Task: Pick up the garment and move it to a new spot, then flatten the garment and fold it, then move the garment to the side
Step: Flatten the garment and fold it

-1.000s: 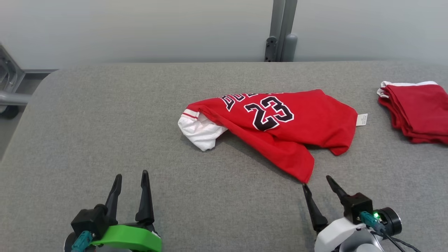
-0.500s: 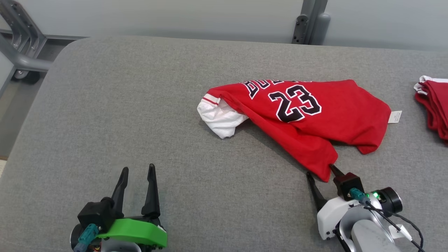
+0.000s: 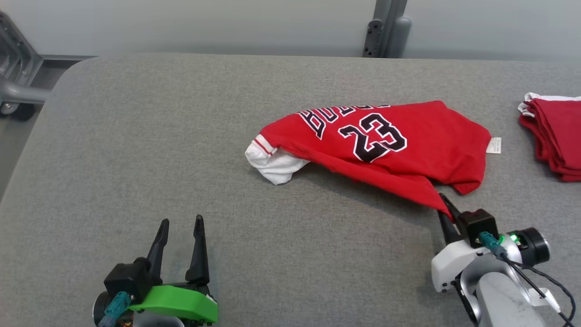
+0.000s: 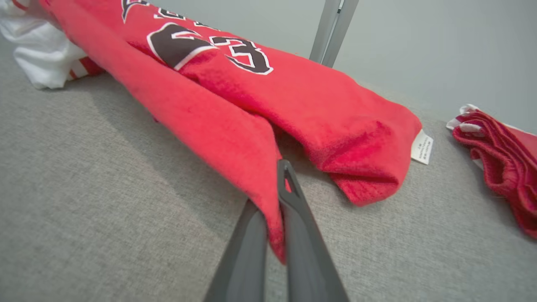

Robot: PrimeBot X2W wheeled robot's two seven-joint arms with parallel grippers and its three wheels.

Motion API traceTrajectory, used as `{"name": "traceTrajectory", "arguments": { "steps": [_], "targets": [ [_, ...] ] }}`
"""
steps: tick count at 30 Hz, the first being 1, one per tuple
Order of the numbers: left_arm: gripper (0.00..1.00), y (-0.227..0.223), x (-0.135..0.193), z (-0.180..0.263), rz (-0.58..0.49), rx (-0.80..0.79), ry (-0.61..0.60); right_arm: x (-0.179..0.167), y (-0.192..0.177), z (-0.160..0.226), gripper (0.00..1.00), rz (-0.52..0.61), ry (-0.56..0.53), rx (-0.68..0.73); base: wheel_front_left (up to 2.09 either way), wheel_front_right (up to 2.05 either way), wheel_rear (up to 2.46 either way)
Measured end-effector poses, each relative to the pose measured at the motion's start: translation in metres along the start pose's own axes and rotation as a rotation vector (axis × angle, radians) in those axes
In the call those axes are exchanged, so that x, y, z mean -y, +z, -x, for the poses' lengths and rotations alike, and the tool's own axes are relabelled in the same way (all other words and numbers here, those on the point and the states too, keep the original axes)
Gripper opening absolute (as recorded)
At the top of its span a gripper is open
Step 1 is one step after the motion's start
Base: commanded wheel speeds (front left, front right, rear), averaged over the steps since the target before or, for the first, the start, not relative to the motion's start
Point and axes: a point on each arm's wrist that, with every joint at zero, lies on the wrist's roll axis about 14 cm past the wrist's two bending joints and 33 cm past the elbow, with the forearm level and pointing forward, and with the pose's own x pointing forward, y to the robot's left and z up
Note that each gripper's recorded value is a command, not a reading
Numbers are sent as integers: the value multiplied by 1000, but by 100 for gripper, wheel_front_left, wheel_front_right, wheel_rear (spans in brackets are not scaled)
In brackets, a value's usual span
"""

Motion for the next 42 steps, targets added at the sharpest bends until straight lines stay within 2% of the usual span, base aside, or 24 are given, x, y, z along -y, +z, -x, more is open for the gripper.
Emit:
{"name": "traceTrajectory", "arguments": {
  "steps": [4, 8, 17, 20, 21, 22, 34, 42],
  "targets": [
    [100, -4, 12, -5, 2, -11, -40, 36, 3, 15, 0, 55, -83, 14, 0, 0, 0],
    [100, -8, 23, -9, 4, -24, -72, 58, -5, 36, 0, 72, -148, -5, 0, 0, 0],
    [100, -19, 37, -16, 5, -55, -119, 79, -42, 70, 1, 34, -240, -107, 0, 0, 0],
    [100, -22, 40, -17, 1, -63, -129, 80, -48, 76, 55, 9, -260, -122, 0, 0, 0],
    [100, -22, 41, -17, -1, -65, -132, 81, -49, 78, 91, 5, -267, -124, 0, 0, 0],
    [100, -22, 42, -18, 0, -66, -135, 83, -49, 79, 100, 0, -274, -124, 0, 0, 0],
    [100, -28, 63, -30, -36, -97, -220, 109, -35, 118, 100, -70, -416, -52, 0, 0, 0],
    [100, -41, 78, -61, -96, -180, -287, 147, 5, 144, 100, -45, -553, 86, 0, 0, 0]
  ]
}}
